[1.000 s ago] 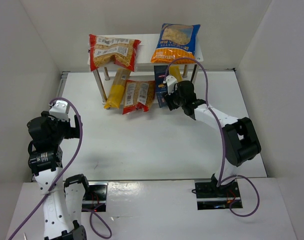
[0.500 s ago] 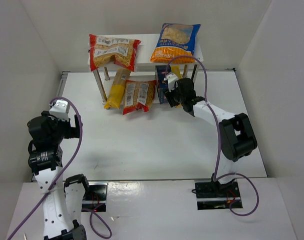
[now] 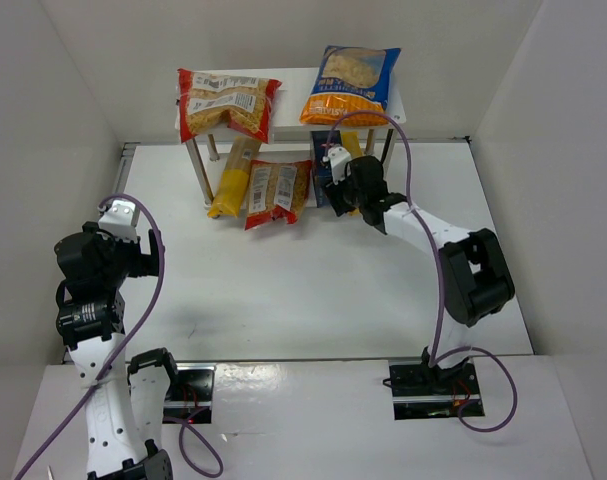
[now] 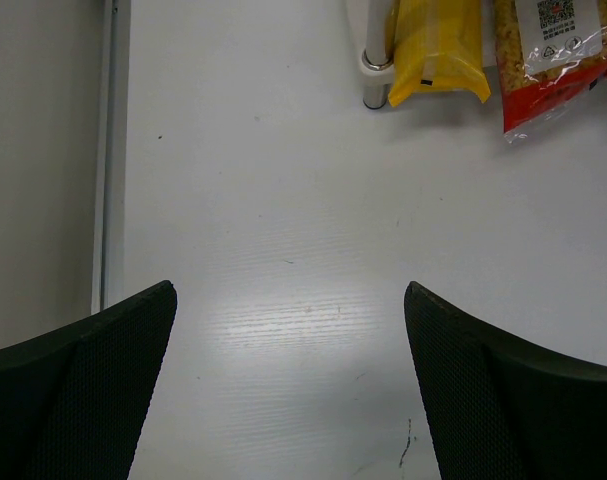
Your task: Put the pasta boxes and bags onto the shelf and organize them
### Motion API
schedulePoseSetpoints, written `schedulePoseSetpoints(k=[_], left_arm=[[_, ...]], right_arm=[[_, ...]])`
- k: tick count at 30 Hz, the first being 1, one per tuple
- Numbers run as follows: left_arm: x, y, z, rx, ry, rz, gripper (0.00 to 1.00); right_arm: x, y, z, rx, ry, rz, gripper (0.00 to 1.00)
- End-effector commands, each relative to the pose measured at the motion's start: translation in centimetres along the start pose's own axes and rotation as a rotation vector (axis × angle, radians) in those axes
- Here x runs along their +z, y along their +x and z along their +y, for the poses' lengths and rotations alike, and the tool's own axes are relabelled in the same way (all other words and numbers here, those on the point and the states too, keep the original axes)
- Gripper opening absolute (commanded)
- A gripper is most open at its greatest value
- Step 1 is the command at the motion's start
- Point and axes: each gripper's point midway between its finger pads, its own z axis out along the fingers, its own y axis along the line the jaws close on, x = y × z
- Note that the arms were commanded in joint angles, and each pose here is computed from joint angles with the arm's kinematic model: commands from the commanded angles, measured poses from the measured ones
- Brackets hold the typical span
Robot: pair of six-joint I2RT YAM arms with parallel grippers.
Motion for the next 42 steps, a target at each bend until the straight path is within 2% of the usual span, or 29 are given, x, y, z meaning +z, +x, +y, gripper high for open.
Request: schedulePoseSetpoints(k=[1, 3, 6, 8, 11, 12, 17, 22, 26, 28, 31, 34, 42], left_arm=[[0.0, -0.5, -0.1, 0.009, 0.013, -0.025, 1.0], [0.0, -0.5, -0.1, 0.009, 0.013, -0.025, 1.0], [0.0, -0.6, -0.3, 0.009, 0.022, -0.027, 1.0], [0.0, -0.6, -0.3, 0.009, 0.022, -0.027, 1.0], [0.1, -0.6, -0.5, 0.013, 0.031, -0.028, 1.0], [0.1, -0.6, -0.5, 0.013, 0.031, -0.028, 1.0], [0.2, -0.7, -1.1, 0.024, 0.05, -0.029, 1.0], [0.2, -0.8, -1.6, 0.026, 0.068, -0.029, 1.0], [0.2, -0.8, -2.1, 0.033, 0.085, -0.031, 1.0], [0.3, -0.8, -2.3, 0.037, 0.093, -0.032, 1.0], [0.1, -1.0, -2.3, 0.04, 0.091, -0.041, 1.0], [0.1, -1.0, -2.3, 0.04, 0.091, -0.041, 1.0], [0.1, -1.0, -2.3, 0.04, 0.091, -0.041, 1.0]], right_arm=[[-4.2, -6.6, -0.5, -0.023, 0.027, -0.157, 0.64], [-7.1, -8.1, -0.6, -0.025, 0.026, -0.195, 0.7], [-10.0, -8.2, -0.4, -0.026, 0.015, -0.211, 0.83], [-13.5, -9.7, -0.2, -0.041, 0.003, -0.277, 0.89], [-17.2, -9.1, 0.2, -0.063, -0.014, -0.275, 0.94], [-17.7, -7.9, 0.3, -0.043, -0.01, -0.238, 0.94], [-22.0, -5.7, -0.3, 0.067, 0.059, -0.215, 1.0], [-23.9, -1.9, -2.3, 0.18, 0.103, -0.088, 1.0], [-22.7, 2.5, -3.1, 0.277, 0.1, 0.103, 1.0], [-22.1, 4.2, -3.0, 0.327, 0.059, 0.15, 1.0], [-22.0, 5.9, -2.9, 0.359, 0.001, 0.151, 1.0], [-23.7, 5.4, -4.4, 0.363, 0.062, 0.087, 1.0], [-24.2, 5.2, -2.5, 0.257, -0.071, 0.066, 1.0]])
